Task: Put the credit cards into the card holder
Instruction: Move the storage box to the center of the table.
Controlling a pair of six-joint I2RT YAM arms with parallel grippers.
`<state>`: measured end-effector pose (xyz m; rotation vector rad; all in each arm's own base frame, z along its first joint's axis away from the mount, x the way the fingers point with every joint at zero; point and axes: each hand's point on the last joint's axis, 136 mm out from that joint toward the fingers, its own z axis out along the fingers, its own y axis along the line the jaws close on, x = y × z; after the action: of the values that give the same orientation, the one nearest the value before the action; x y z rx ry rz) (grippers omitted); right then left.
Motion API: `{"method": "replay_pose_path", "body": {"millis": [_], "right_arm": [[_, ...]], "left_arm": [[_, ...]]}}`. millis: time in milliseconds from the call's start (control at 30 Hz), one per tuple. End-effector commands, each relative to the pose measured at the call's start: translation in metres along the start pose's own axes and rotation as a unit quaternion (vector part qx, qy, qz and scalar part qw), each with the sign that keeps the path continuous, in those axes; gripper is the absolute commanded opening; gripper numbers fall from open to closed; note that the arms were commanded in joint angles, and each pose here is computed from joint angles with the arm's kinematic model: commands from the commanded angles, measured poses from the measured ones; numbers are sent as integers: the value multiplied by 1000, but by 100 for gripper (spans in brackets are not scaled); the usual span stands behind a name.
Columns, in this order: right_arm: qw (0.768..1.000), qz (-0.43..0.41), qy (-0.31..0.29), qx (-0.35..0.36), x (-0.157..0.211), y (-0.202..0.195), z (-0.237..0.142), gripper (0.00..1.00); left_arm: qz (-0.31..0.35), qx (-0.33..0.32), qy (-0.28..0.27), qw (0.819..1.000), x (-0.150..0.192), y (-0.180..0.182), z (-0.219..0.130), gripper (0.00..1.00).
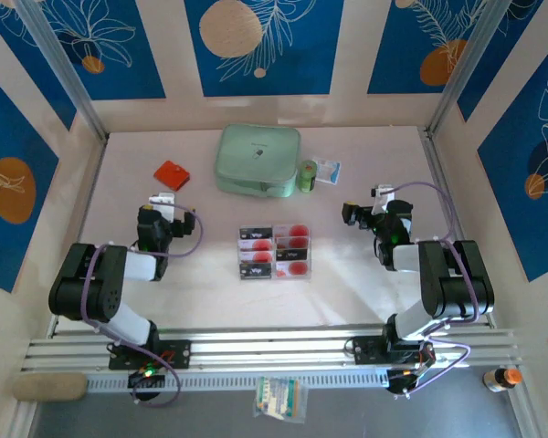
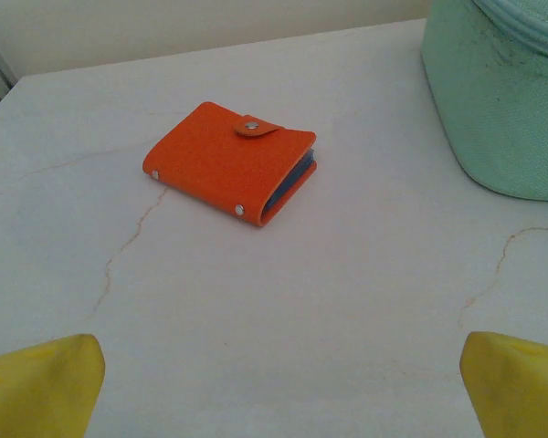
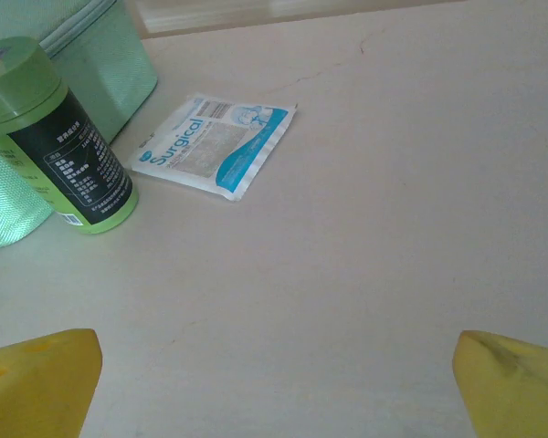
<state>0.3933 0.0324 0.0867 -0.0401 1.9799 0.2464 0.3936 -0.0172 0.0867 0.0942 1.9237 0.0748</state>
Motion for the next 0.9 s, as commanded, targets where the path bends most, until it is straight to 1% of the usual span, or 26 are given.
{"method": "replay_pose_path", "body": {"millis": [0,867], "right_arm": [[1000,-10,-9,-8,-8,2,0,99],[1000,-5,-7,-11,-8,1,0,99]], "left_arm": [[-5,5,-12,1000,-5,-1,0,100],[-6,8,-6,1000,-5,-2,3,100]]}}
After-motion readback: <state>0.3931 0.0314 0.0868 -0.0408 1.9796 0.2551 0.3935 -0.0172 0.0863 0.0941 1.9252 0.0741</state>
